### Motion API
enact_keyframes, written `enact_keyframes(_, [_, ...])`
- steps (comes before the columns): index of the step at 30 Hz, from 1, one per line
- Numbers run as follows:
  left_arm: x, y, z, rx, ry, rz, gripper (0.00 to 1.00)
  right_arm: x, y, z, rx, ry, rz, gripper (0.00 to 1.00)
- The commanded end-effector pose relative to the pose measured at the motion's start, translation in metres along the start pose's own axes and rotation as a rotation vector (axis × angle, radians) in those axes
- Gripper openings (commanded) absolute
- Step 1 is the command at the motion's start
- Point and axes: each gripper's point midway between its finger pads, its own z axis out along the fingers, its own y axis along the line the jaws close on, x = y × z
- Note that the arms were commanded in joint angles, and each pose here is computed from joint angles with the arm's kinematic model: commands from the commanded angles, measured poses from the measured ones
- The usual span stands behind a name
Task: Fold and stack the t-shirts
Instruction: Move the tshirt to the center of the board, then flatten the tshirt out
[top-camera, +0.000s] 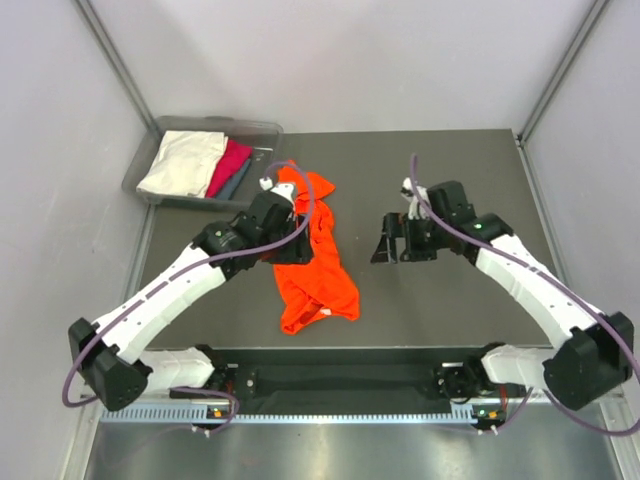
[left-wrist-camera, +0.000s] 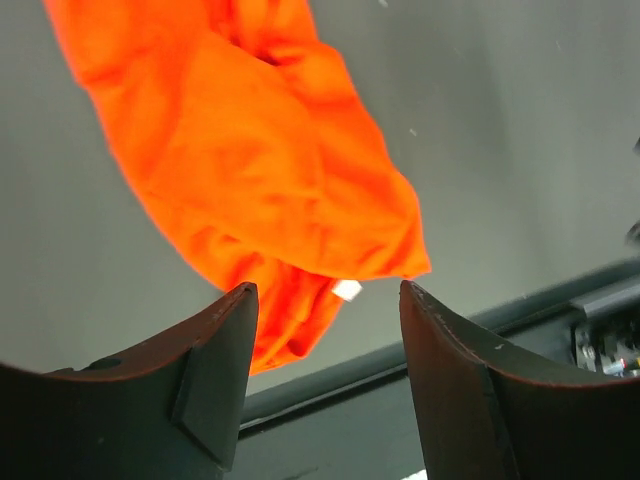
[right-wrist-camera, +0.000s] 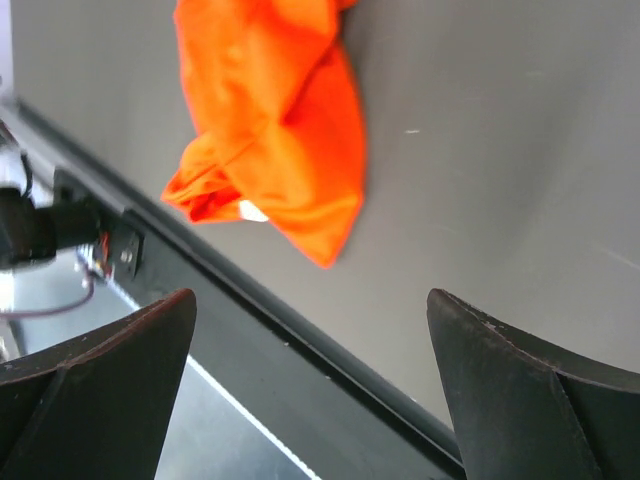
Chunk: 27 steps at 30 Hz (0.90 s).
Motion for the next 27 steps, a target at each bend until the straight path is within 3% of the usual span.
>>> enact_keyframes(1, [-0.011, 0.026, -0.024, -0.121, -0.096, -0.049, 0.63, 0.005, 0.031, 0.031, -0.115, 0.056, -0.033, 1.00])
enact_keyframes(4, [-0.004, 0.050, -0.021, -0.248, -0.099, -0.128, 0.73, 0.017, 0.050, 0.062, -0.151, 0.147, -0.053, 1.00])
enact_keyframes(8, [0.015, 0.073, 0.006, -0.299, -0.032, -0.220, 0.71, 0.029, 0.058, 0.100, -0.085, 0.229, -0.154, 1.00])
enact_keyframes(10, [0.028, 0.085, 0.024, -0.291, 0.016, -0.268, 0.64, 0.028, 0.054, 0.116, -0.054, 0.251, -0.163, 0.95])
enact_keyframes(12, [0.029, 0.085, 0.041, -0.207, 0.038, -0.328, 0.58, 0.022, 0.049, 0.121, -0.023, 0.249, -0.183, 0.92])
enact_keyframes(13, [0.037, 0.107, 0.050, -0.227, 0.064, -0.396, 0.55, 0.021, 0.045, 0.127, -0.011, 0.255, -0.203, 0.90])
enact_keyframes(16, [0.040, 0.109, 0.071, -0.122, 0.104, -0.452, 0.55, 0.020, 0.042, 0.136, -0.005, 0.278, -0.224, 0.83])
enact_keyframes(23, [0.056, 0.096, 0.119, -0.017, 0.250, -0.438, 0.57, 0.021, 0.033, 0.150, 0.013, 0.291, -0.204, 0.69])
enact_keyframes(26, [0.057, 0.099, 0.131, -0.019, 0.256, -0.444, 0.58, 0.021, 0.027, 0.154, 0.020, 0.296, -0.182, 0.56])
enact_keyframes(27, [0.058, 0.099, 0.133, -0.020, 0.262, -0.441, 0.58, 0.020, 0.025, 0.154, 0.024, 0.295, -0.169, 0.40])
